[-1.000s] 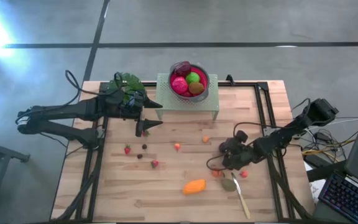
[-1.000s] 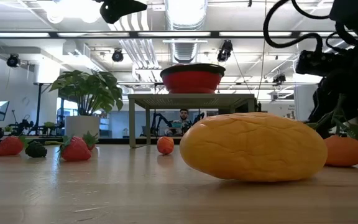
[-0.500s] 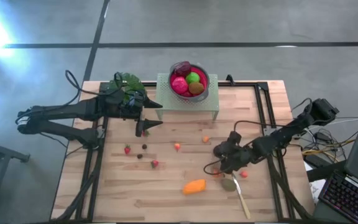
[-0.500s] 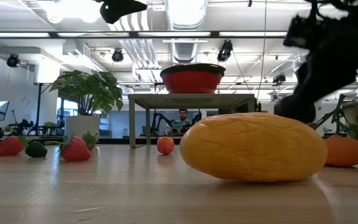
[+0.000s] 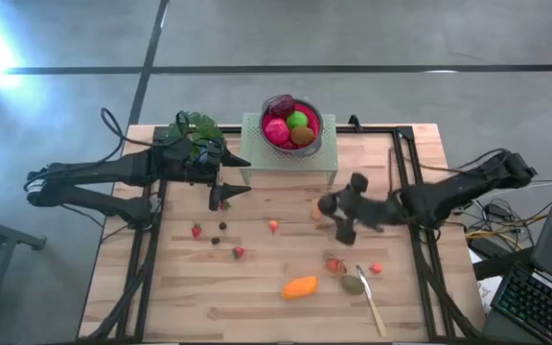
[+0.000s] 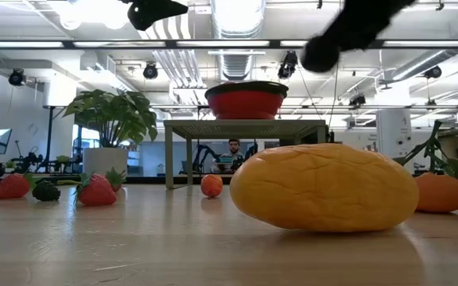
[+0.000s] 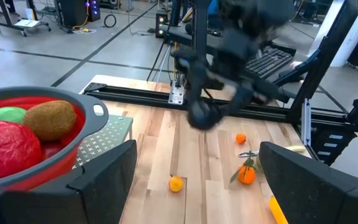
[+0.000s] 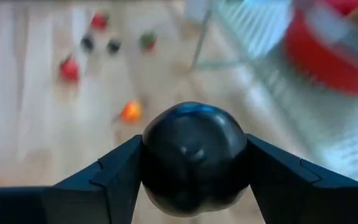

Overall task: Pick & Place Fruit
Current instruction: Put the plum into the red strainer bowl on the shelf

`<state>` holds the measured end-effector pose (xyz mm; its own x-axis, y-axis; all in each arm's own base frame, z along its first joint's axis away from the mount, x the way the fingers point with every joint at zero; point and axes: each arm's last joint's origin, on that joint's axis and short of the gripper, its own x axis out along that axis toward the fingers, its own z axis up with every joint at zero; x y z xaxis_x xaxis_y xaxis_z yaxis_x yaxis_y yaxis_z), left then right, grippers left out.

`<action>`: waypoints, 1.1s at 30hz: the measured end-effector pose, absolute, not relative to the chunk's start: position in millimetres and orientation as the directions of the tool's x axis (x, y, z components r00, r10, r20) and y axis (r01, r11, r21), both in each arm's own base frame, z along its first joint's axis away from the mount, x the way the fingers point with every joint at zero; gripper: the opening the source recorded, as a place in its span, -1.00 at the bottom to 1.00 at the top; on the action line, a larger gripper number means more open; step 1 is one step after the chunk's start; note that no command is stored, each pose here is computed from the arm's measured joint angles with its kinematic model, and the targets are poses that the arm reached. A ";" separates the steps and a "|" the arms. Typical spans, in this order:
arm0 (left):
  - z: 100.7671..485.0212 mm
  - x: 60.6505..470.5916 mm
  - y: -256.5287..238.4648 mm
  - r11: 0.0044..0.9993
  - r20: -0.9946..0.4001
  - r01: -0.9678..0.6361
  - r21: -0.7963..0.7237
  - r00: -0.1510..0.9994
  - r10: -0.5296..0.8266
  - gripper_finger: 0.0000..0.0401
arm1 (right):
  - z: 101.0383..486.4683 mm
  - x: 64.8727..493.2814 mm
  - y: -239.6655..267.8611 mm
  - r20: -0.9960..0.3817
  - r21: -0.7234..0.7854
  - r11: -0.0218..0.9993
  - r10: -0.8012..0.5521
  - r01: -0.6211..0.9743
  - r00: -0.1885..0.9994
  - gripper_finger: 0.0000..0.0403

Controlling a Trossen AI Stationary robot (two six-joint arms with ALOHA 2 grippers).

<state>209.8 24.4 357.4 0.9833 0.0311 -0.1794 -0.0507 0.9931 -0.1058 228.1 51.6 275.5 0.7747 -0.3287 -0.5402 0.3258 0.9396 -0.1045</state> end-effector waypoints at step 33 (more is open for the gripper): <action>357.3 209.8 24.4 0.993 -0.180 -0.050 -0.106 0.983 0.031 0.72 | 344.7 292.2 -166.1 -0.504 -0.166 0.826 -0.540 0.538 0.674 0.24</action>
